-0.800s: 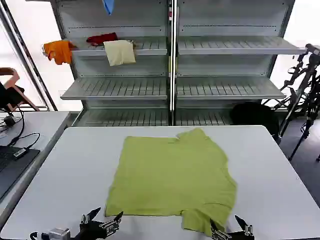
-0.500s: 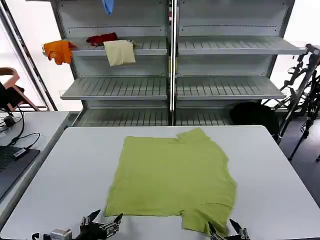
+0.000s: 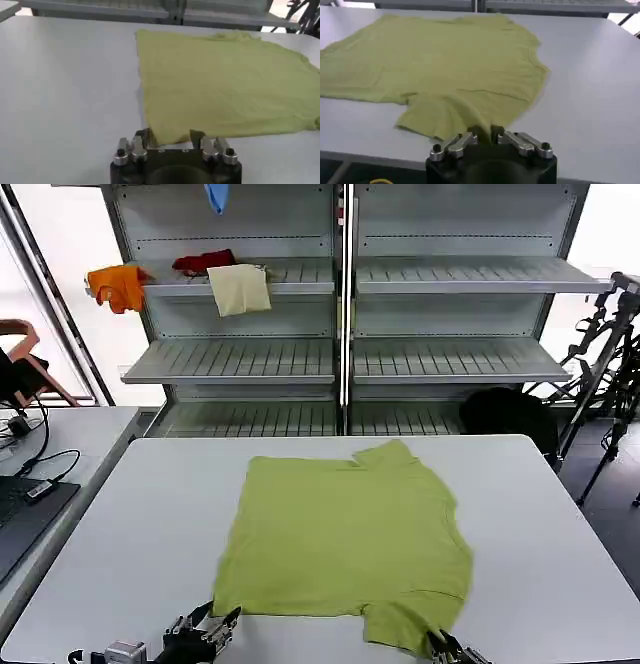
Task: Fold and organize the clothes.
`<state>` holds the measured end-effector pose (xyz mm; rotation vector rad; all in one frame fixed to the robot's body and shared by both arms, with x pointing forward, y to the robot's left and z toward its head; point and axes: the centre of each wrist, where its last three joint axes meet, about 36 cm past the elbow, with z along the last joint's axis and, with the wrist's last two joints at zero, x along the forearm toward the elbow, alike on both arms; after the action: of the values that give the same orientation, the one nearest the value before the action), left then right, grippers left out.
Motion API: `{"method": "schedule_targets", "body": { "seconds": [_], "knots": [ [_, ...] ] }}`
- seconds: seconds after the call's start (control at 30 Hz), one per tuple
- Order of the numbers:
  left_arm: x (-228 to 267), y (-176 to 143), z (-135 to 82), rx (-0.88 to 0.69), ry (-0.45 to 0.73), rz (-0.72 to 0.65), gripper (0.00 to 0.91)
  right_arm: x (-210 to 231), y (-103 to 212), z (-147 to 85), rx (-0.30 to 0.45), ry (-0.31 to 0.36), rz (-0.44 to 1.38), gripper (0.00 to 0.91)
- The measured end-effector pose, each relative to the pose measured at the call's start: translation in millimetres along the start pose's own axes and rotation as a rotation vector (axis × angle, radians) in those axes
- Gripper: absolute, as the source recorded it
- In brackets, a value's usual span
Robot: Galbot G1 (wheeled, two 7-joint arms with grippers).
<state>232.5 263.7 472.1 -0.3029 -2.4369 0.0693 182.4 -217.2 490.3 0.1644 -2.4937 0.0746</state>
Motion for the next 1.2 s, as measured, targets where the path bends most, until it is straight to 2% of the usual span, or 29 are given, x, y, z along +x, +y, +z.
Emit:
{"method": "schedule_targets", "body": {
  "seconds": [0.47,0.77,1.2],
  "knots": [
    [-0.7,-0.3,-0.7,0.006,-0.003,0.015,0.0,2.3,-0.6,-5.3,-0.022,-0.021,0.001,0.0],
    [1.3,-1.7,-15.7,0.011,-0.067,0.016,0.0,0.4,-3.6,-17.0,-0.047,-0.072,0.007,0.0],
    [-8.9,-1.8,-40.2,0.008,-0.169,0.043,0.0,-16.9,-5.8,-41.1,-0.07,-0.185,0.002,0.0]
  ]
}}
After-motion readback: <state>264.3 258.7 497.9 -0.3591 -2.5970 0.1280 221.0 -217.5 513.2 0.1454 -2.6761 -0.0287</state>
